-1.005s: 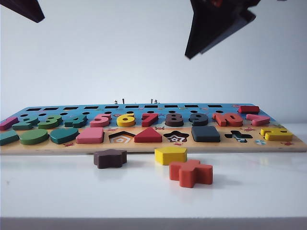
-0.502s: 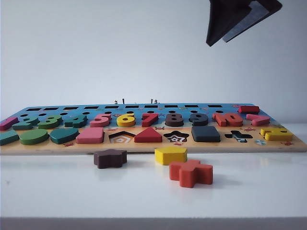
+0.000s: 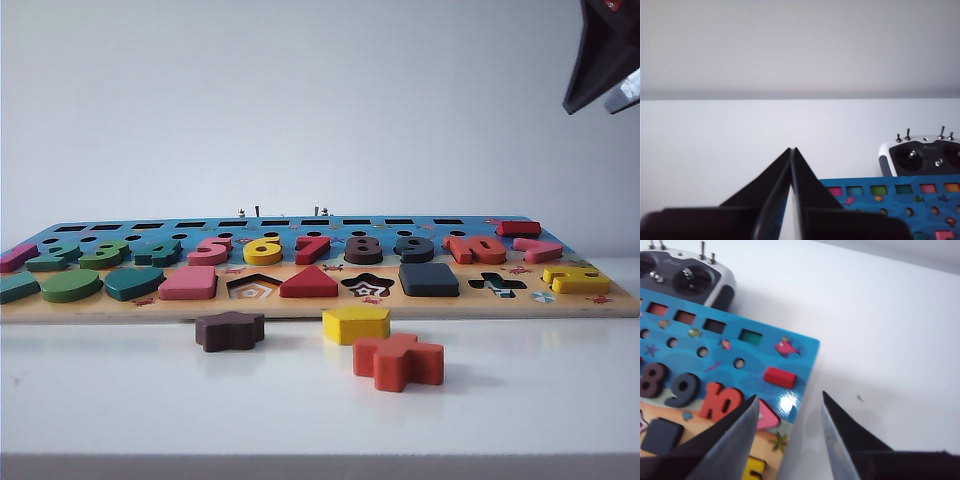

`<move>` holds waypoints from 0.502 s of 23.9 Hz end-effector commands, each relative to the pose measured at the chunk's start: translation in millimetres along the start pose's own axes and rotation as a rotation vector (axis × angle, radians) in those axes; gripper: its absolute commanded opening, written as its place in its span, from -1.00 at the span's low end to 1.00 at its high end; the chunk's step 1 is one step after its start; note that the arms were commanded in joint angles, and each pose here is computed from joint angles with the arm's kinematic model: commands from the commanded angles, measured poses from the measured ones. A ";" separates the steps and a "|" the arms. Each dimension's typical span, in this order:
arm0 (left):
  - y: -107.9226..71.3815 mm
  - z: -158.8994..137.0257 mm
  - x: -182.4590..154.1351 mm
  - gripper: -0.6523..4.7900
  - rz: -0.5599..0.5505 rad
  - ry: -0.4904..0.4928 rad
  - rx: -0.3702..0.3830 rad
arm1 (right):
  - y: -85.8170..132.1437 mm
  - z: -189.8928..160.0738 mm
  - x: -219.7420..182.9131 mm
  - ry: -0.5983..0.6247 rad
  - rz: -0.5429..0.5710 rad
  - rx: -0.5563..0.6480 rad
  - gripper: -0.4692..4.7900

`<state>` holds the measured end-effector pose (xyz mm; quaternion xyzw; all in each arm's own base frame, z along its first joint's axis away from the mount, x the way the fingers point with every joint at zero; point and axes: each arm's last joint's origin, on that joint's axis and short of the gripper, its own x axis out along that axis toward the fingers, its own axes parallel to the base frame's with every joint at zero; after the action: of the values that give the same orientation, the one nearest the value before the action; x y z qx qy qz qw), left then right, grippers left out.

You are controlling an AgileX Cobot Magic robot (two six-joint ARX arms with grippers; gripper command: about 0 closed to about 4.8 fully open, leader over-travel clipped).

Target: Insert the cube into the slot.

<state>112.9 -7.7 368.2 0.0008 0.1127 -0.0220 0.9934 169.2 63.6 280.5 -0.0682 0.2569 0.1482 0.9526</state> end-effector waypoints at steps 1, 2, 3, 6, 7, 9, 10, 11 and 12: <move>1.8 -1.3 -7.1 -0.69 0.060 -0.148 0.076 | -6.9 -11.5 -6.8 -0.029 0.011 0.029 0.05; 2.0 -4.1 -8.7 -0.69 0.065 -0.175 0.094 | -8.4 -15.2 -8.5 -0.036 0.007 0.035 0.05; 2.1 -7.4 -10.6 -0.69 0.069 -0.205 0.119 | -9.8 -18.5 -10.4 -0.047 0.004 0.040 0.05; 2.3 -19.3 -15.7 -0.69 0.076 -0.266 0.148 | -13.3 -29.4 -17.1 -0.087 -0.015 0.053 0.05; 2.5 -29.1 -17.4 -0.69 0.077 -0.285 0.148 | -15.2 -36.3 -22.1 -0.118 -0.031 0.061 0.05; 2.6 -41.8 -17.6 -0.69 0.076 -0.289 0.141 | -16.9 -41.4 -26.6 -0.151 -0.046 0.067 0.05; 2.6 -47.8 -16.9 -0.69 0.075 -0.286 0.137 | -17.9 -44.0 -28.9 -0.168 -0.055 0.071 0.05; 2.7 -55.3 -15.4 -0.69 0.073 -0.283 0.127 | -18.8 -46.2 -30.8 -0.181 -0.061 0.075 0.05; 2.7 -63.2 -13.7 -0.69 0.072 -0.278 0.115 | -20.0 -48.9 -33.4 -0.197 -0.068 0.079 0.05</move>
<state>85.4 -4.0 314.7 0.0693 -0.0223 0.0062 0.9973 126.1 27.7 255.3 -0.0296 0.1809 0.1117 0.9767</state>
